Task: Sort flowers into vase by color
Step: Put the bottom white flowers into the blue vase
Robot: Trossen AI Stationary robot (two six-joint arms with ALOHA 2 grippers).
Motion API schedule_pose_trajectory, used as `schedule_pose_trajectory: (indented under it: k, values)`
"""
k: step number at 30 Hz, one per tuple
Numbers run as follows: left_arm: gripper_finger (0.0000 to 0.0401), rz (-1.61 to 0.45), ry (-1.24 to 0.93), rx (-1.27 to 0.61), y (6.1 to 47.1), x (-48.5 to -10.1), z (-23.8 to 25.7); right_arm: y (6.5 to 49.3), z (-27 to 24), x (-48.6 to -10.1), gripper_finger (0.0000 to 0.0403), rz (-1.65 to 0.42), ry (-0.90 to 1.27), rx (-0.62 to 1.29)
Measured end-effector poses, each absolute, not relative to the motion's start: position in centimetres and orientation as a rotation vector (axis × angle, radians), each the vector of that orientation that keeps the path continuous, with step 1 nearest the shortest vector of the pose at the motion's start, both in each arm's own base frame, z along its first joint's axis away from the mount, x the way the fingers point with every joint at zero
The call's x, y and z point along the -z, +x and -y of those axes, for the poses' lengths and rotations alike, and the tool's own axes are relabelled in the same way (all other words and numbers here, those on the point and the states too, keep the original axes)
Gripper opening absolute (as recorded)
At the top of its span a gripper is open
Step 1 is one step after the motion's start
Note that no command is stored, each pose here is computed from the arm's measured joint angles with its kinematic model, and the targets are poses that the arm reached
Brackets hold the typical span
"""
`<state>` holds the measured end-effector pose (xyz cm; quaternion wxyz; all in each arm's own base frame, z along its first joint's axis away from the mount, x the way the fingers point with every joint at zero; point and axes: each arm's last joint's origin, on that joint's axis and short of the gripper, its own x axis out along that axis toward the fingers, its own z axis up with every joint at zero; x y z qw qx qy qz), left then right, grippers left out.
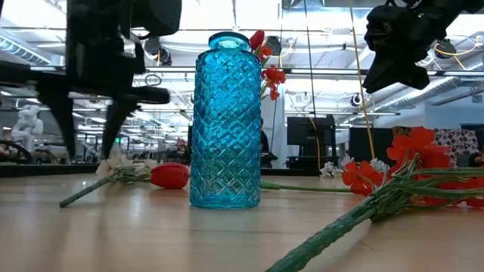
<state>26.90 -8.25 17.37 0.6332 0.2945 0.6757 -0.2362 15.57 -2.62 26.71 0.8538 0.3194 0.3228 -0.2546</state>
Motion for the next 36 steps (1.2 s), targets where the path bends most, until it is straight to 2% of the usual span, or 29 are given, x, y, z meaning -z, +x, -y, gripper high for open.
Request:
schedule_pose_trajectory:
  k: [4, 7, 11, 15, 18, 22, 36]
  values:
    - [0.0168, -1.634, 0.359, 0.211, 26.5, -17.6, 8.3, 15.4, 2.6, -26.6, 0.007, -0.714, 0.619, 0.521]
    - [0.0168, -1.643, 0.008, -0.113, 26.6, -17.8, 8.5, 15.3, 2.6, -26.4, 0.007, -0.743, 0.582, 0.511]
    - [0.0168, -1.606, -0.458, -0.517, 26.5, -17.8, 8.7, 15.1, 2.5, -26.3, 0.007, -0.773, 0.537, 0.497]
    - [0.0168, -1.489, -0.816, -0.842, 26.6, -17.8, 9.2, 15.1, 2.5, -26.3, 0.007, -0.787, 0.493, 0.479]
    - [0.0168, -1.385, -0.997, -0.952, 27.1, -17.8, 9.7, 15.1, 2.5, -26.3, 0.007, -0.795, 0.456, 0.462]
    - [0.0168, -1.245, -1.14, -0.998, 28.0, -17.8, 9.8, 15.1, 2.5, -26.3, 0.007, -0.805, 0.406, 0.44]
    - [0.0168, -0.95, -1.245, -1.247, 28.3, -17.8, 8.7, 15.1, 2.5, -26.2, 0.007, -0.822, 0.357, 0.413]
